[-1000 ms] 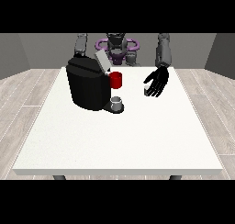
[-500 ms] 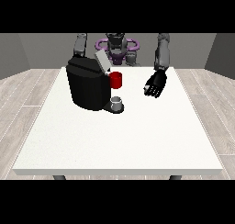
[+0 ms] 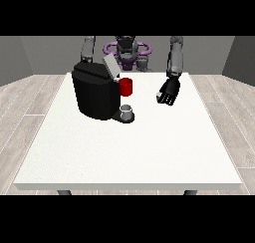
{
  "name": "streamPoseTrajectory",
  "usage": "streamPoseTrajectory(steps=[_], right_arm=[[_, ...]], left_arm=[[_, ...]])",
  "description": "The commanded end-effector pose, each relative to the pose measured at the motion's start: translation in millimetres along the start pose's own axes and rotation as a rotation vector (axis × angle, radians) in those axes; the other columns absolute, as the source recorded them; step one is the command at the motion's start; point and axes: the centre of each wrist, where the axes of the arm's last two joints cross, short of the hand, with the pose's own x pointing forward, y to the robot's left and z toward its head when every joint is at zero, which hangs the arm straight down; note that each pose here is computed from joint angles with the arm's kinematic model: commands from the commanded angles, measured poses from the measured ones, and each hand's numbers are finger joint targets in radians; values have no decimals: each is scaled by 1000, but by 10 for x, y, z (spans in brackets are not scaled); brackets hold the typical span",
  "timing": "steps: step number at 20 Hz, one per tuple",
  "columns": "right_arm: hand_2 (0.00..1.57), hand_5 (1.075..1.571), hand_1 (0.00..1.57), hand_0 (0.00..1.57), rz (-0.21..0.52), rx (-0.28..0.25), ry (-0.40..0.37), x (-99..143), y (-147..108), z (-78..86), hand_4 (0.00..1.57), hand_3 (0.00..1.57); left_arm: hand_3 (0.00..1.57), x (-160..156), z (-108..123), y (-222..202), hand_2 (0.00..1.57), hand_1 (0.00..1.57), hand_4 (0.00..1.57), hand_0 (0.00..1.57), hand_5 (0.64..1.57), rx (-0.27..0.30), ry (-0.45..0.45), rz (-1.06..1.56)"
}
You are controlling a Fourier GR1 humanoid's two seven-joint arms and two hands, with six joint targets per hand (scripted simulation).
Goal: Insert the coffee pod into the coffee machine and close the lid
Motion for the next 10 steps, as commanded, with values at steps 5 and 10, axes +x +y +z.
streamPoseTrajectory(steps=[5,10], right_arm=[[0,1571,0,0,45,-4,58,-34,-115,10,0,0],[0,1571,0,0,38,-52,118,-281,-118,-25,0,0]], left_arm=[[1298,146,-105,-73,1368,1369,482,1369,1571,34,-66,119],[1354,447,-246,283,1431,1447,530,1447,1571,-19,-157,159]])
